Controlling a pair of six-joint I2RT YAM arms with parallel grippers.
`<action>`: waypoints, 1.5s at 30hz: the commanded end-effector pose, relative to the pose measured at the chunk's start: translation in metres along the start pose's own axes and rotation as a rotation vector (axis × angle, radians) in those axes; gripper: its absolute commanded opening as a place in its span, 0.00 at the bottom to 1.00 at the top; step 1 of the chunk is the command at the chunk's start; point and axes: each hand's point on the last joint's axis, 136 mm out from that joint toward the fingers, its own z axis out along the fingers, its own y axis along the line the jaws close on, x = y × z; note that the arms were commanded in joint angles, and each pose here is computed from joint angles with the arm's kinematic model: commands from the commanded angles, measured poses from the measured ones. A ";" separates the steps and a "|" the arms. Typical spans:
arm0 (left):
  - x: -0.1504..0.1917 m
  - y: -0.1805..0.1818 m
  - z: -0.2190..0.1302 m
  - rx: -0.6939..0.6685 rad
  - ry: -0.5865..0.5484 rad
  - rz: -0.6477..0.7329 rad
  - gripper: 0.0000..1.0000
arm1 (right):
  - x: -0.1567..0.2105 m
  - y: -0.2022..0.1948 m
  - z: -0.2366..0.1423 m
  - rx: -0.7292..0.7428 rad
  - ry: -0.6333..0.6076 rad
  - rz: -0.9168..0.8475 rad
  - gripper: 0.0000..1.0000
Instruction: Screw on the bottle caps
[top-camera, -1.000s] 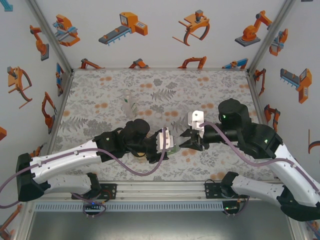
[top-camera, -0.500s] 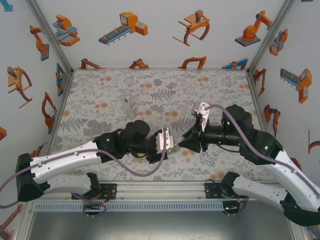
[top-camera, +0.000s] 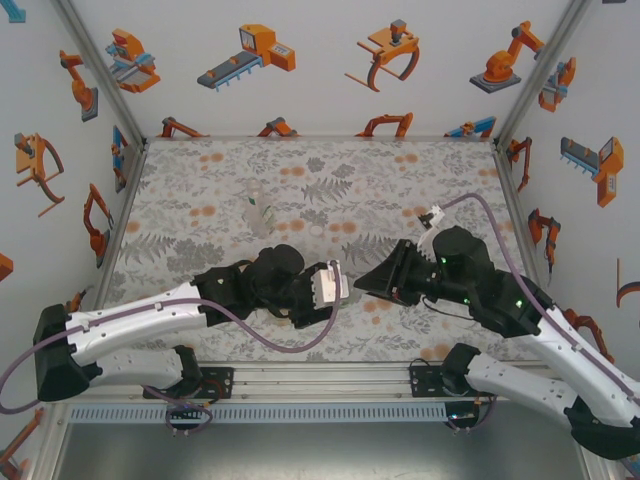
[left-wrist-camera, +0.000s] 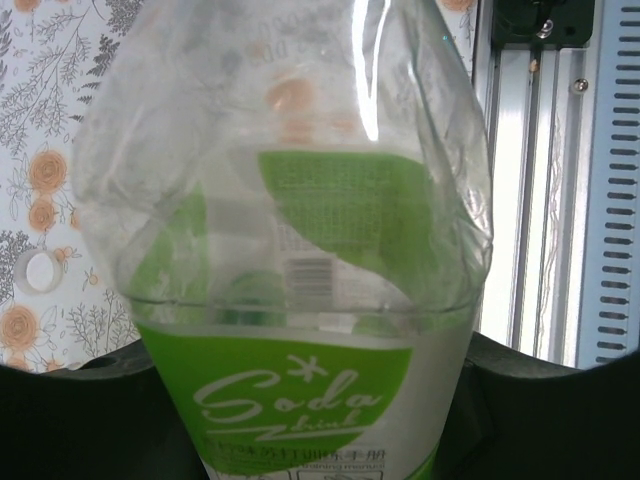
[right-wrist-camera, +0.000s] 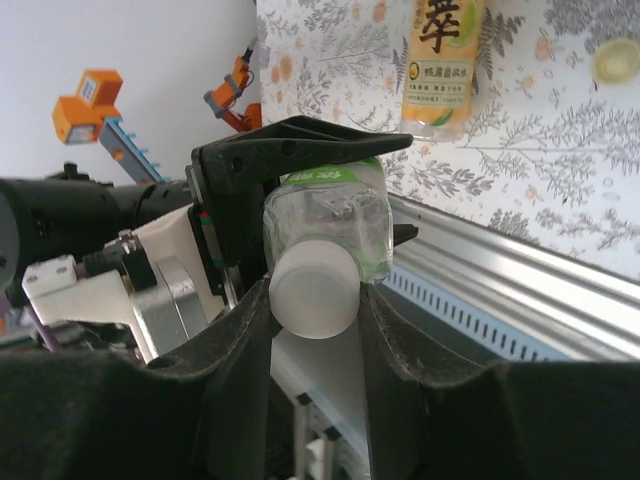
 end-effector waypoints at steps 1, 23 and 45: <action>-0.053 0.022 -0.012 -0.090 -0.177 0.021 0.00 | 0.009 -0.024 -0.003 0.128 0.031 0.154 0.00; -0.057 -0.004 -0.020 0.053 -0.193 0.044 0.00 | -0.003 0.080 -0.083 -0.209 -0.127 -0.993 0.61; -0.059 -0.015 -0.029 0.115 -0.201 0.023 0.00 | 0.049 0.095 -0.061 -0.494 0.089 -1.739 0.53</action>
